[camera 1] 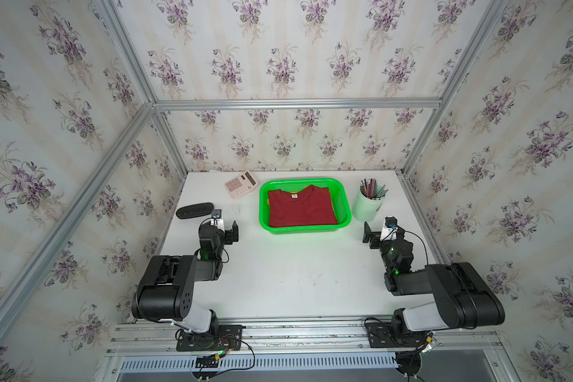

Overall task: Put the folded t-shirts into the basket
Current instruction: Reset both arms

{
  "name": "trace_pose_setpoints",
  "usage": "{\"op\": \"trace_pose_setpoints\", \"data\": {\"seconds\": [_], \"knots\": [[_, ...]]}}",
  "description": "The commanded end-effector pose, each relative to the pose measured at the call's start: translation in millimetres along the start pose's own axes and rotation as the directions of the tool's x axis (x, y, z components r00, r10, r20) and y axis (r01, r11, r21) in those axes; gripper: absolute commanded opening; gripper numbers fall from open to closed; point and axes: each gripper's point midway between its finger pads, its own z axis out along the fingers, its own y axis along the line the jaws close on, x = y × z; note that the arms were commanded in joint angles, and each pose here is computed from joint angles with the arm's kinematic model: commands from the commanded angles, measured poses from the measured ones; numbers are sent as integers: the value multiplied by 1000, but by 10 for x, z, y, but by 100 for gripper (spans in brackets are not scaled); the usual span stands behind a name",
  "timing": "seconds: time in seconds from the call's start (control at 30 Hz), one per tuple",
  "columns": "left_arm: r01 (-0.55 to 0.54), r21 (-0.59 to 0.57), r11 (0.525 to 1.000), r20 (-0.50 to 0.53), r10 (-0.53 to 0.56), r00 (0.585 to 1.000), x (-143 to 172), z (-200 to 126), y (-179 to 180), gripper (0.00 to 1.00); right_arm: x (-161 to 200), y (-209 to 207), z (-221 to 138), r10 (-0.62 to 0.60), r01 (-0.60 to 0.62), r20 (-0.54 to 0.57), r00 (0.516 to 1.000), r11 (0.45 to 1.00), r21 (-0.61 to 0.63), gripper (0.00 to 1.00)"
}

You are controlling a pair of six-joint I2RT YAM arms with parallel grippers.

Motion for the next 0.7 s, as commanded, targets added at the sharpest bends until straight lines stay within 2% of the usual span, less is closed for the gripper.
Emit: {"op": "trace_pose_setpoints", "data": {"seconds": [0.0, 0.1, 0.17, 0.23, 0.67], "knots": [[16, 23, 1000, 42, -17, 999, -116, 9, -31, 100, -153, 24, 43, 92, -89, 44, 995, 994, -64, 100], [24, 5, 1000, 27, -24, 999, -117, 39, 5, 100, -129, -24, 154, 107, -106, 12, 994, 994, -35, 100], [33, -6, 999, 3, -33, 999, -101, 61, 22, 100, -175, -25, 153, 106, -104, 40, 994, 994, -36, 100], [29, -6, 1000, 15, -29, 999, -113, 59, 22, 100, -137, -26, 159, 104, -103, 16, 994, 994, -33, 100], [28, -7, 1000, 10, -28, 1000, -101, 58, 21, 100, -197, 30, 171, 88, -85, 37, 995, 994, -64, 100]]}}
